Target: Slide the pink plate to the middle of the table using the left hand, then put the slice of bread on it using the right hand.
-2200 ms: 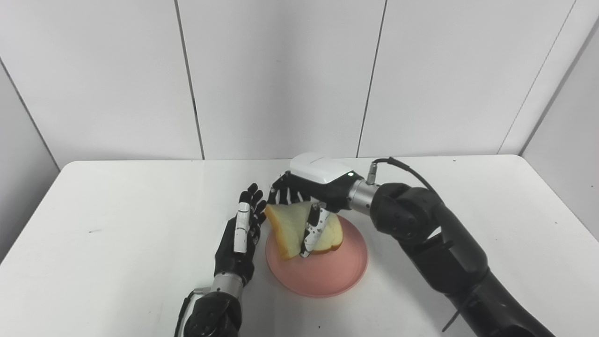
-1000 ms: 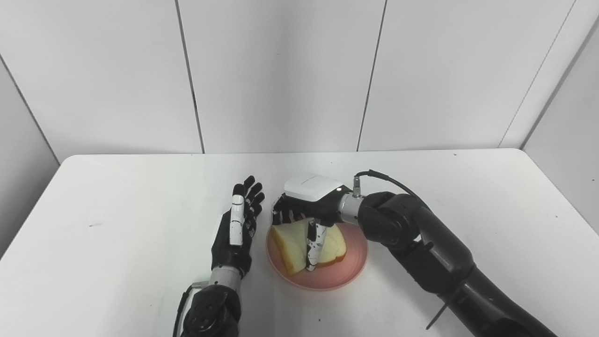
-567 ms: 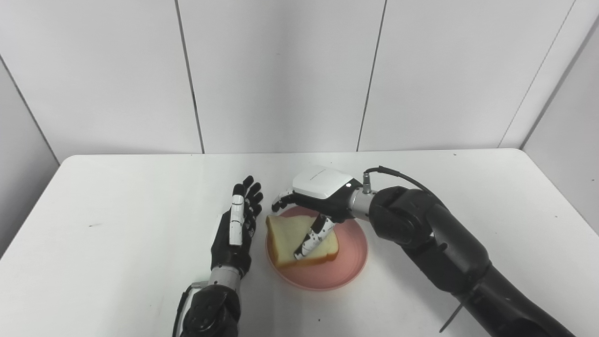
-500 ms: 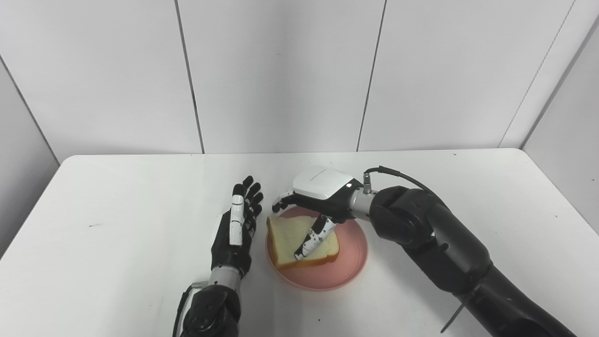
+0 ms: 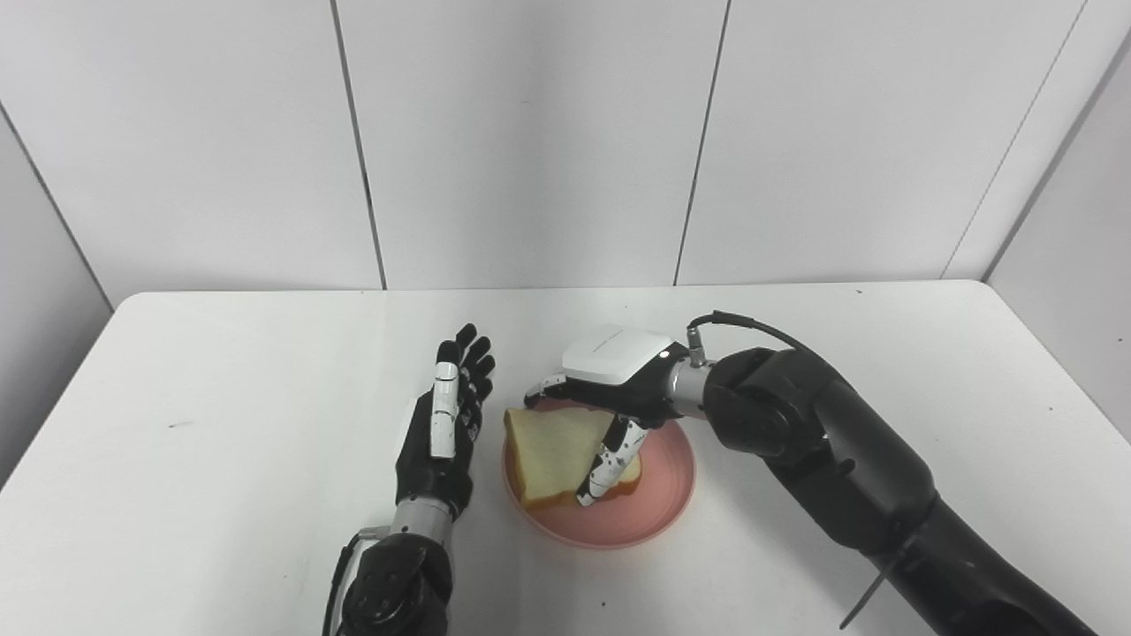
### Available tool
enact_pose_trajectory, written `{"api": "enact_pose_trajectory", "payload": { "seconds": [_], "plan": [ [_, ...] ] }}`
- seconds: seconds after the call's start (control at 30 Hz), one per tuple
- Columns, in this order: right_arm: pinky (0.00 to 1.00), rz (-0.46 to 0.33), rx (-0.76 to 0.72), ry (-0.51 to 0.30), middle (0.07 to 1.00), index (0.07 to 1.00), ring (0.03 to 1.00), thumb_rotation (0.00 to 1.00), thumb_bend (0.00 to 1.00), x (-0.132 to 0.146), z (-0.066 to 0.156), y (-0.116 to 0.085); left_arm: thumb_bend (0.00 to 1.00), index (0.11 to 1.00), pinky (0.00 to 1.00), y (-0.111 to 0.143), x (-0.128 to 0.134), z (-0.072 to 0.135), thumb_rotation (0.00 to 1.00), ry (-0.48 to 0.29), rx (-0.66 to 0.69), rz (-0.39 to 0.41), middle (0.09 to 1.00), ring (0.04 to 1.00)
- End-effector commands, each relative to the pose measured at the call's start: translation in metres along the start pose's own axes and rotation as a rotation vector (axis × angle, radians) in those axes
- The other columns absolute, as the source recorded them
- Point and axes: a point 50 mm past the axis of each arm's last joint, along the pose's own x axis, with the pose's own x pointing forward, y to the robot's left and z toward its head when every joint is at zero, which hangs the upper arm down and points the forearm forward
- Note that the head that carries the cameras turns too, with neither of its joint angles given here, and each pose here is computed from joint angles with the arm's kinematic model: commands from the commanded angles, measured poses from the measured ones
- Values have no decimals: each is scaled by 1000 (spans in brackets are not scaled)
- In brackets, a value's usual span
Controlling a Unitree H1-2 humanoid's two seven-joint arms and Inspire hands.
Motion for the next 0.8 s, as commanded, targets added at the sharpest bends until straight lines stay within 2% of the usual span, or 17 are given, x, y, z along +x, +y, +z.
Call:
{"api": "enact_pose_trajectory", "payload": {
  "seconds": [0.0, 0.1, 0.13, 0.17, 0.2, 0.33, 0.37, 0.43, 0.5, 0.6, 0.77],
  "plan": [
    [962, -101, -14, 26, 893, 885, 942, 590, 995, -17, -8, -30, 749, 927, 1000, -9, 8, 19, 973, -67, -4, -39, 957, 968],
    [955, -160, 45, 1, 902, 895, 947, 649, 992, -24, -17, -25, 747, 931, 1000, -9, 8, 19, 978, -67, 0, -41, 959, 968],
    [949, -184, 106, -2, 903, 896, 945, 652, 988, -28, -21, -22, 747, 932, 1000, -9, 8, 19, 981, -66, 2, -41, 960, 968],
    [962, -201, 150, -3, 937, 906, 957, 603, 932, -30, -24, -20, 747, 932, 1000, -8, 8, 19, 983, -65, 3, -40, 958, 967],
    [964, -229, 205, -9, 940, 907, 959, 599, 927, -33, -29, -17, 747, 932, 1000, -8, 7, 19, 984, -65, 0, -37, 958, 967],
    [927, -340, 355, -21, 950, 920, 951, 627, 884, -42, -42, -5, 737, 928, 994, -7, 6, 22, 975, -66, -9, -31, 958, 964],
    [850, -371, 386, -22, 938, 922, 926, 642, 861, -44, -45, -2, 737, 933, 994, -6, 6, 23, 979, -66, -9, -31, 963, 969],
    [773, -432, 446, -23, 939, 933, 906, 709, 830, -48, -52, 7, 741, 936, 995, -4, 5, 23, 983, -64, -7, -33, 968, 971],
    [756, -499, 537, -24, 948, 939, 903, 754, 815, -51, -58, 18, 744, 936, 996, -3, 3, 23, 983, -60, -4, -35, 969, 971],
    [754, -566, 623, -25, 963, 950, 906, 801, 792, -54, -63, 29, 745, 932, 998, -2, 2, 23, 978, -59, -5, -34, 965, 970],
    [841, -687, 769, -6, 988, 975, 949, 910, 712, -56, -59, 54, 744, 928, 1000, -1, 0, 22, 972, -59, -1, -34, 958, 970]
  ]
}}
